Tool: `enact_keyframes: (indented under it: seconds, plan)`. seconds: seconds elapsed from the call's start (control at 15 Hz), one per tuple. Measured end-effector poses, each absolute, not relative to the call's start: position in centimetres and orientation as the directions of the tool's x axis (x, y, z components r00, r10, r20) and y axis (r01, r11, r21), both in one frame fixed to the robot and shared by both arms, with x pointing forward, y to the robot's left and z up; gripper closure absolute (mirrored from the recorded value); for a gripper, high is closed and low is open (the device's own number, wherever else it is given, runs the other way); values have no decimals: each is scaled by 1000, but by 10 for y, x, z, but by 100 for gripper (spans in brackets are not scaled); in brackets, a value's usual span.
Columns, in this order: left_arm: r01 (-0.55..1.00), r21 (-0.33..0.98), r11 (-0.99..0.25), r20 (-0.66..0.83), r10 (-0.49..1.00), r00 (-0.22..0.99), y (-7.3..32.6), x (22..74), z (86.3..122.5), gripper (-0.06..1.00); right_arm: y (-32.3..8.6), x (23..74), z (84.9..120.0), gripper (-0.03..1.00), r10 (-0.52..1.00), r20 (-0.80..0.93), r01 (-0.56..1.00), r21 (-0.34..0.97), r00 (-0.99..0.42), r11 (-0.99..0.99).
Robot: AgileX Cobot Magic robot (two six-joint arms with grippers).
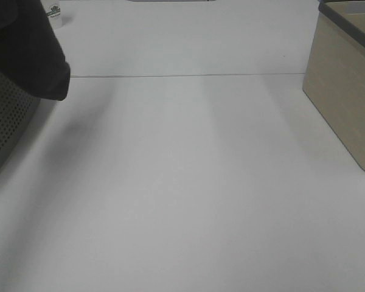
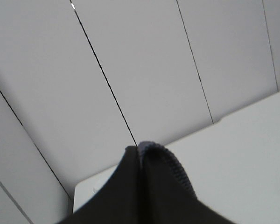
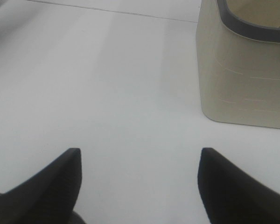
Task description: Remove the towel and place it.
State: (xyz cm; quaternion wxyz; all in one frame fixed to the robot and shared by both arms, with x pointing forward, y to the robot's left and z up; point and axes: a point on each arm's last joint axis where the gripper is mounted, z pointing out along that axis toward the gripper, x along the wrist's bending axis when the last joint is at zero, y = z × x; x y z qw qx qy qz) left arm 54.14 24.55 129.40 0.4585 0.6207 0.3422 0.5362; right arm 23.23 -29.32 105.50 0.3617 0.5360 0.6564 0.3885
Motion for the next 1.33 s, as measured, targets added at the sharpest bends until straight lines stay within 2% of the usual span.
enact_keyframes:
  seconds: [0.4,0.6,0.73,0.87,1.07,1.33]
  plan:
    - [161,941,-297,246,929,277,240,548,1268,94,-293,232,1055,27,985,-56,423,898,-165,122]
    - [220,925,-310,222,910,349,219,553,1254,94,-293,232,1055,27,984,-53,423,898,-168,120]
    - [310,915,-256,127,916,381,201,561,1237,94,-291,232,1055,27,983,-38,421,900,-178,111]
    - [392,891,-231,67,919,388,187,568,1222,94,-290,232,1055,27,982,-22,421,901,-188,101]
    - [477,833,-280,75,912,404,161,574,1197,94,-287,232,1056,27,978,-3,418,904,-209,92]
    - [563,779,-275,40,919,393,139,583,1170,94,-285,231,1056,27,975,15,417,906,-222,81]
